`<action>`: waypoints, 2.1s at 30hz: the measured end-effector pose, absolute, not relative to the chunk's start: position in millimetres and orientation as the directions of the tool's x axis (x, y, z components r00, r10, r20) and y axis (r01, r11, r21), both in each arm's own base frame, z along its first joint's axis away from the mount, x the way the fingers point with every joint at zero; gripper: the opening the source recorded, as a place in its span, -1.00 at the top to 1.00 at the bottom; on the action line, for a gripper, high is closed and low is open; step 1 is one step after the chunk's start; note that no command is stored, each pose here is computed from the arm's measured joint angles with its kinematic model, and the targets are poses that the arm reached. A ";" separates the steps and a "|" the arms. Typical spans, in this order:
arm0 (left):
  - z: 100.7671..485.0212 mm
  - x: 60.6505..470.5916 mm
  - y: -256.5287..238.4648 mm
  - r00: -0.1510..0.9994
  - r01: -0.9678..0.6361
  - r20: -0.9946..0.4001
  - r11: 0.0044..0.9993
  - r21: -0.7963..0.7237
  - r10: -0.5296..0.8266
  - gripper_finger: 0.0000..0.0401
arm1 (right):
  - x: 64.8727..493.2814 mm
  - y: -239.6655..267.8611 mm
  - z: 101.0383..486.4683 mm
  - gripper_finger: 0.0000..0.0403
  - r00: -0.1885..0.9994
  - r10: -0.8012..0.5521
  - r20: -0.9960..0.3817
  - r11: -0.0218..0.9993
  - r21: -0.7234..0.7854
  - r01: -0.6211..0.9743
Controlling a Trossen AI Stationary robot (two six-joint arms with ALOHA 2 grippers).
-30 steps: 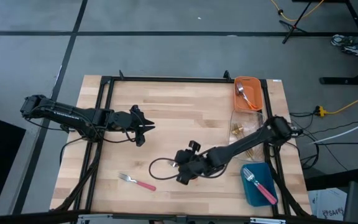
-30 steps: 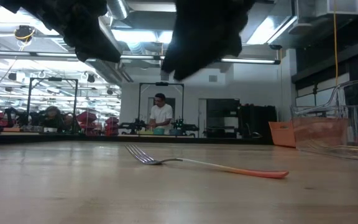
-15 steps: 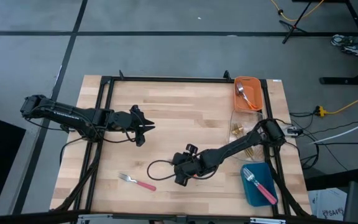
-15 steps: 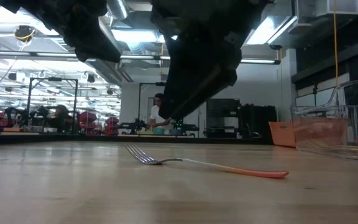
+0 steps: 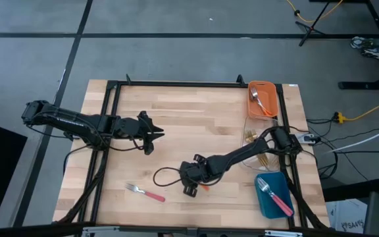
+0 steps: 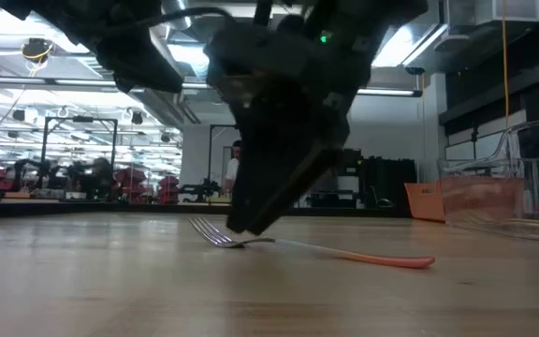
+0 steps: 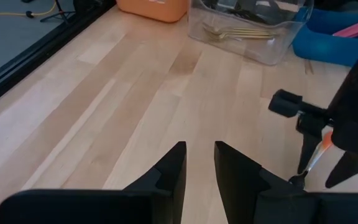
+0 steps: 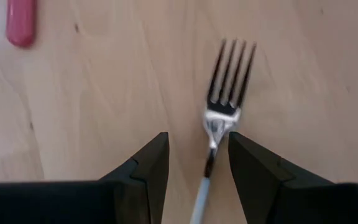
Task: Sort silverware by color (type)
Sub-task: Put the orange fork into the orange bin
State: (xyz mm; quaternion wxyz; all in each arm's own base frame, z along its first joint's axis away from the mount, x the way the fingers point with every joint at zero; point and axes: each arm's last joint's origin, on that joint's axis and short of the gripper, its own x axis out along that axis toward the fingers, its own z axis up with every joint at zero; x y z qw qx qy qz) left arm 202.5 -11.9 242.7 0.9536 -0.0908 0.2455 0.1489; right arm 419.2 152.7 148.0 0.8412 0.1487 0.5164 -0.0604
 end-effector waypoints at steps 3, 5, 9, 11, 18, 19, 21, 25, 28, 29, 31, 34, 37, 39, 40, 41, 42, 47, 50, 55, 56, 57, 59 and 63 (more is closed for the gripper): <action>243.2 202.7 -12.0 0.838 -0.328 -0.491 0.939 -0.103 0.239 0.62 | 419.7 150.9 145.4 0.25 0.447 0.064 -0.892 0.951 0.190 0.242; 243.1 202.7 -11.9 0.837 -0.329 -0.491 0.939 -0.103 0.239 0.62 | 421.3 148.9 145.4 0.25 0.451 0.071 -0.890 0.949 0.199 0.243; 243.2 202.7 -11.9 0.838 -0.329 -0.491 0.939 -0.104 0.239 0.62 | 420.9 148.1 142.7 0.25 0.438 0.067 -0.896 0.950 0.191 0.247; 243.2 202.7 -11.9 0.838 -0.329 -0.491 0.939 -0.104 0.239 0.62 | 421.0 148.1 142.8 0.25 0.439 0.066 -0.896 0.950 0.192 0.247; 243.2 202.7 -12.0 0.838 -0.329 -0.491 0.939 -0.104 0.239 0.62 | 418.0 146.8 139.8 0.25 0.406 0.045 -0.913 0.936 0.181 0.303; 243.2 202.7 -12.0 0.838 -0.329 -0.491 0.939 -0.104 0.239 0.62 | 417.9 146.8 139.5 0.25 0.405 0.045 -0.913 0.935 0.181 0.306; 243.2 202.7 -12.0 0.838 -0.329 -0.491 0.939 -0.104 0.239 0.62 | 418.0 146.8 139.7 0.25 0.405 0.046 -0.913 0.934 0.183 0.306; 243.2 202.7 -12.0 0.838 -0.329 -0.491 0.939 -0.104 0.239 0.62 | 417.9 146.8 139.5 0.25 0.404 0.046 -0.914 0.934 0.183 0.307; 243.2 202.7 -12.0 0.838 -0.329 -0.491 0.939 -0.104 0.239 0.62 | 417.9 146.9 139.5 0.32 0.402 0.048 -0.914 0.934 0.184 0.306; 243.2 202.7 -12.0 0.838 -0.329 -0.491 0.939 -0.104 0.239 0.62 | 417.9 146.9 139.5 0.35 0.402 0.048 -0.914 0.934 0.184 0.307; 243.2 202.7 -12.0 0.838 -0.329 -0.491 0.939 -0.104 0.239 0.62 | 417.8 146.9 139.3 0.43 0.402 0.048 -0.915 0.934 0.184 0.307; 243.2 202.7 -11.9 0.838 -0.329 -0.491 0.939 -0.104 0.239 0.62 | 417.9 146.9 139.2 0.55 0.402 0.048 -0.914 0.933 0.184 0.308; 243.2 202.7 -12.0 0.838 -0.329 -0.491 0.939 -0.104 0.239 0.62 | 418.0 146.9 139.2 0.64 0.403 0.048 -0.914 0.933 0.185 0.308; 243.2 202.7 -11.9 0.838 -0.329 -0.491 0.939 -0.104 0.239 0.62 | 418.0 146.9 139.2 0.67 0.403 0.049 -0.914 0.933 0.186 0.308; 243.2 202.7 -11.9 0.838 -0.329 -0.491 0.939 -0.104 0.239 0.62 | 418.1 147.0 139.3 0.69 0.404 0.049 -0.914 0.933 0.186 0.308; 243.2 202.7 -12.0 0.838 -0.329 -0.491 0.939 -0.104 0.239 0.62 | 418.1 147.0 139.3 0.70 0.404 0.049 -0.913 0.933 0.187 0.308; 243.2 202.7 -12.0 0.838 -0.329 -0.491 0.939 -0.104 0.239 0.62 | 418.2 147.0 139.3 0.71 0.404 0.050 -0.913 0.933 0.187 0.308; 243.2 202.7 -12.0 0.838 -0.329 -0.491 0.939 -0.104 0.239 0.62 | 418.2 147.0 139.3 0.77 0.405 0.049 -0.913 0.933 0.187 0.308; 243.2 202.7 -12.0 0.838 -0.329 -0.491 0.939 -0.104 0.239 0.62 | 418.3 146.7 139.3 0.85 0.409 0.039 -0.912 0.933 0.179 0.311; 243.2 202.7 -12.0 0.838 -0.329 -0.491 0.939 -0.104 0.239 0.62 | 418.8 146.4 139.3 0.98 0.417 0.025 -0.909 0.935 0.169 0.313; 243.2 202.7 -12.0 0.838 -0.329 -0.491 0.939 -0.104 0.239 0.62 | 418.8 146.3 139.3 0.98 0.417 0.022 -0.908 0.935 0.167 0.314; 243.2 202.7 -11.9 0.838 -0.329 -0.491 0.939 -0.104 0.239 0.62 | 418.8 146.4 139.3 0.97 0.418 0.022 -0.908 0.935 0.167 0.314; 243.2 202.7 -12.0 0.838 -0.329 -0.491 0.939 -0.104 0.239 0.62 | 418.9 146.3 139.2 0.97 0.418 0.021 -0.908 0.935 0.166 0.314; 243.2 202.7 -12.0 0.838 -0.329 -0.491 0.939 -0.104 0.239 0.62 | 418.8 146.2 139.2 0.99 0.418 0.018 -0.908 0.935 0.164 0.315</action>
